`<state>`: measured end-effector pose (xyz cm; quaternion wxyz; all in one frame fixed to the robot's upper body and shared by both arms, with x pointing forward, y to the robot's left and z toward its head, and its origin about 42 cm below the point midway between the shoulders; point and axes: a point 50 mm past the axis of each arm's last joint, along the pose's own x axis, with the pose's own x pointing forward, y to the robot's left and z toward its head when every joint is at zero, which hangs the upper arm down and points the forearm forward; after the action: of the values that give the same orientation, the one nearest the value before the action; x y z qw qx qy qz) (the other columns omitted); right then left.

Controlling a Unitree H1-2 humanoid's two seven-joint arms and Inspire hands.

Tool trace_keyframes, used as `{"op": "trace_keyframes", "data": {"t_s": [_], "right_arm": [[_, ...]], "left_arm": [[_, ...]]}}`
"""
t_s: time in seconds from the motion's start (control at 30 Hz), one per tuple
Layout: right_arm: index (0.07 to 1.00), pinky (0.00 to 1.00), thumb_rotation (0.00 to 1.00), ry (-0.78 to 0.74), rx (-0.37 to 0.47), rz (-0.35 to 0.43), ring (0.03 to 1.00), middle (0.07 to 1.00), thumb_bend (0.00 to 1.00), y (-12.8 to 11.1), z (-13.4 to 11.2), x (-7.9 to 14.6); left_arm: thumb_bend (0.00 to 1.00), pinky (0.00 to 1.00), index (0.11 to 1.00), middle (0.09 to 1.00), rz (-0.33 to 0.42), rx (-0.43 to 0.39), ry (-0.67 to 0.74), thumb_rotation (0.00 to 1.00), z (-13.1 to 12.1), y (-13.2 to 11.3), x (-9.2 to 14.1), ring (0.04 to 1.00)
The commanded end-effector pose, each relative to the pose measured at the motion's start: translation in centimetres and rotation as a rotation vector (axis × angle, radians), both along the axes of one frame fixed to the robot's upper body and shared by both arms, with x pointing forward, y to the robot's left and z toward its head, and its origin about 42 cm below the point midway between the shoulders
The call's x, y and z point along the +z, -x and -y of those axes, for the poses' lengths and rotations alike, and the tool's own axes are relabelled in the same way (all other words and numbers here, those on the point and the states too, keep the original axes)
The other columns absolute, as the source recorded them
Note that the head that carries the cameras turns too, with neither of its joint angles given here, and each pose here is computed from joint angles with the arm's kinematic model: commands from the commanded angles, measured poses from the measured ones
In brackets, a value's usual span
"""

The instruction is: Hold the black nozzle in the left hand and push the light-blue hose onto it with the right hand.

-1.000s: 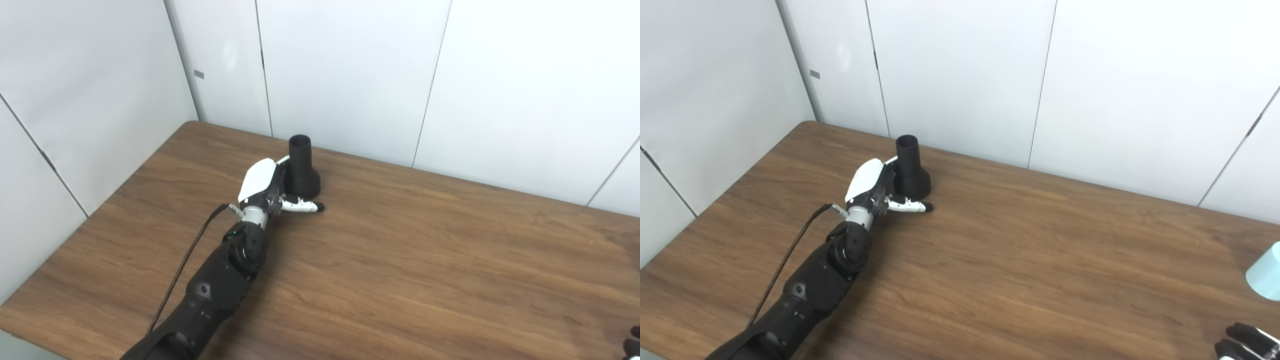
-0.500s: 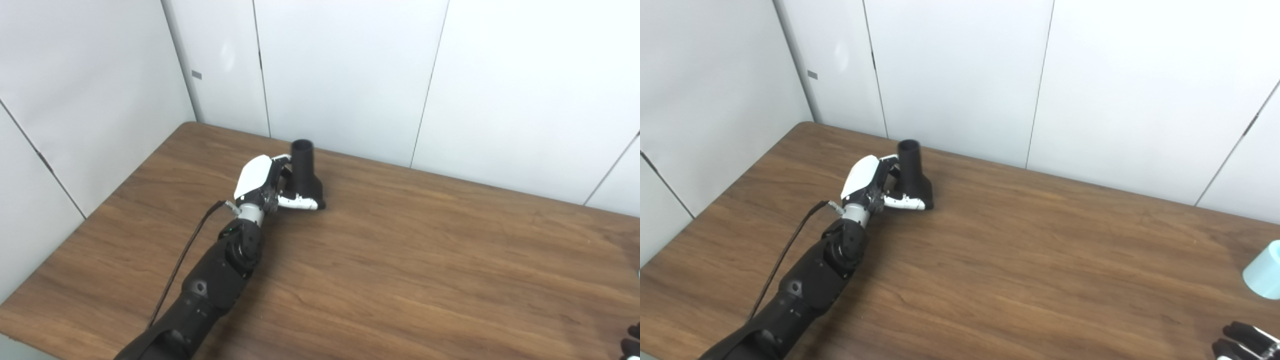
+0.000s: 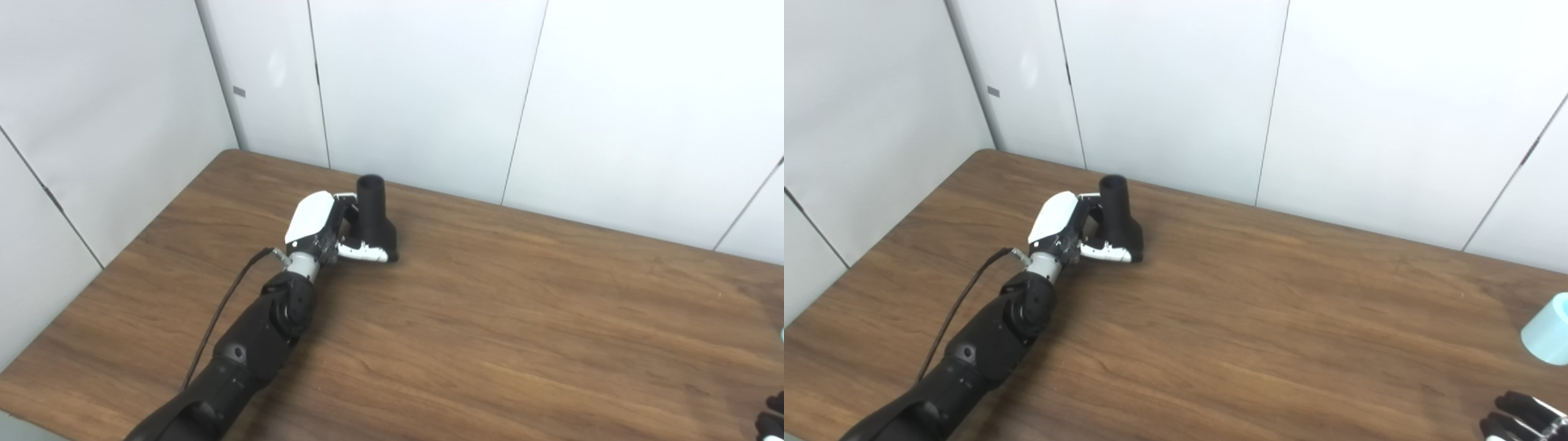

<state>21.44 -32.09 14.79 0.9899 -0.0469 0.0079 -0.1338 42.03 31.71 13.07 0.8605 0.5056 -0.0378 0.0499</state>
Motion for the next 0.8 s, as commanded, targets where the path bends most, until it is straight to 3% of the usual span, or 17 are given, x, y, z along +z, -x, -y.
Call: {"op": "trace_keyframes", "data": {"t_s": [0.0,0.33,0.4,0.53,0.77], "right_arm": [[0.620,0.56,0.13,0.026,0.016,0.064,0.643,0.662,0.25,-0.3,0.1,1.5],[0.618,0.56,0.15,0.039,0.016,0.057,0.648,0.665,0.26,-0.3,-0.1,1.5],[0.619,0.56,0.16,0.040,0.017,0.057,0.648,0.667,0.26,-0.4,-0.1,1.5],[0.612,0.55,0.17,0.039,0.020,0.063,0.641,0.657,0.26,-0.4,-0.3,1.5],[0.595,0.52,0.15,0.034,0.020,0.083,0.614,0.634,0.27,-0.2,-0.9,1.8]], "left_arm": [[0.52,0.22,0.487,0.494,-0.203,-0.039,-0.041,0.00,1.1,3.2,-5.9,0.272],[0.52,0.23,0.512,0.400,-0.217,-0.068,-0.104,0.00,1.1,4.1,-7.5,0.303],[0.52,0.20,0.490,0.458,-0.213,-0.076,-0.121,0.00,1.2,4.2,-7.7,0.270],[0.53,0.12,0.484,0.470,-0.209,-0.101,-0.141,0.00,1.3,4.3,-8.0,0.178],[0.53,0.15,0.484,0.472,-0.185,-0.149,-0.138,0.00,1.6,4.5,-7.8,0.209]]}}
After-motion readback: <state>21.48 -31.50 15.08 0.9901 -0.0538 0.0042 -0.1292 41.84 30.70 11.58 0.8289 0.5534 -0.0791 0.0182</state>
